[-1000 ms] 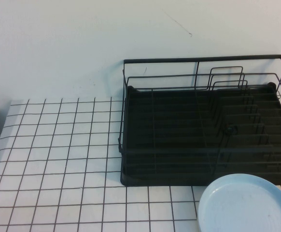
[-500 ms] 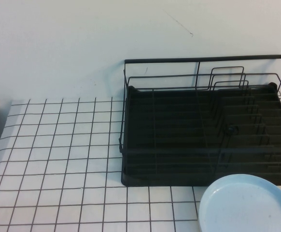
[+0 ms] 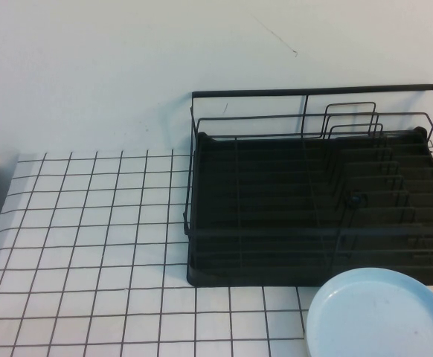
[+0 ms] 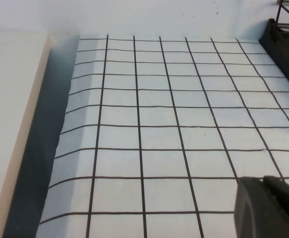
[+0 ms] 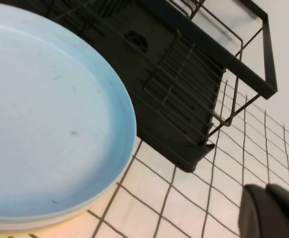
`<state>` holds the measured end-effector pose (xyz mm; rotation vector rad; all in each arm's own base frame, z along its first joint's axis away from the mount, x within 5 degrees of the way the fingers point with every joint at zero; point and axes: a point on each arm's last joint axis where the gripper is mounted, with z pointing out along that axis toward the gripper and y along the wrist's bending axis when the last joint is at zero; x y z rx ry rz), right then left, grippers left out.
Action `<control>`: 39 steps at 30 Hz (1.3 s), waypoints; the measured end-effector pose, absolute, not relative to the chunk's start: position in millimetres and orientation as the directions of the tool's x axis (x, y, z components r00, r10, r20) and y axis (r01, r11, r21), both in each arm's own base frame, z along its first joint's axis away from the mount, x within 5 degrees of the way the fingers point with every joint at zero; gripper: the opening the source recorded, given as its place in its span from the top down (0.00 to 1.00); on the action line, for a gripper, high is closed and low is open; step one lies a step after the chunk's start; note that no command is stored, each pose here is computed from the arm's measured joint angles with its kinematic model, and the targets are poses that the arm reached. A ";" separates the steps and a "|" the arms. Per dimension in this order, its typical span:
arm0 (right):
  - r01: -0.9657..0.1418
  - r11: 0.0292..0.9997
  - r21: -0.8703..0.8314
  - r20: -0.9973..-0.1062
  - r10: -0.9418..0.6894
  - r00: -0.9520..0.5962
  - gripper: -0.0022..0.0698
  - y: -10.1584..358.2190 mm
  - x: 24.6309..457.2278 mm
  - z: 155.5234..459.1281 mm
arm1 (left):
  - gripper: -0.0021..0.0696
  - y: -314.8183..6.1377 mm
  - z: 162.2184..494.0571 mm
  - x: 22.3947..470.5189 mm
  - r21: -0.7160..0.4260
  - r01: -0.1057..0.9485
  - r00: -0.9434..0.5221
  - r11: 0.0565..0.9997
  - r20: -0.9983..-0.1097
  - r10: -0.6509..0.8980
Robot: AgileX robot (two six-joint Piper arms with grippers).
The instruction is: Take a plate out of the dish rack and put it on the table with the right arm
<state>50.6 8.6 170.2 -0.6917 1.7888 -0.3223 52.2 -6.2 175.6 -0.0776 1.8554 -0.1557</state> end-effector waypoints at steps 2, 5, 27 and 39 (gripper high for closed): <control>-0.293 0.780 -0.553 -0.767 -0.614 -0.188 0.97 8.5 50.7 170.3 | 0.98 -6.2 175.6 52.2 -0.147 0.027 -0.286 0.989 -0.949 -0.133; -0.295 0.778 -0.554 -0.766 -0.616 -0.186 0.97 8.6 50.7 170.3 | 0.98 -6.2 175.6 52.2 -0.147 0.027 -0.286 0.989 -0.949 -0.133; -0.060 0.994 -0.096 -0.938 -0.111 -0.327 0.97 1.3 51.1 169.8 | 0.98 -6.2 175.6 52.2 -0.147 0.027 -0.286 0.989 -0.949 -0.133; -0.043 0.998 -0.053 -0.942 -0.064 -0.330 0.97 1.1 51.1 169.8 | 0.98 -6.2 175.6 52.2 -0.143 0.028 -0.286 0.989 -0.949 -0.129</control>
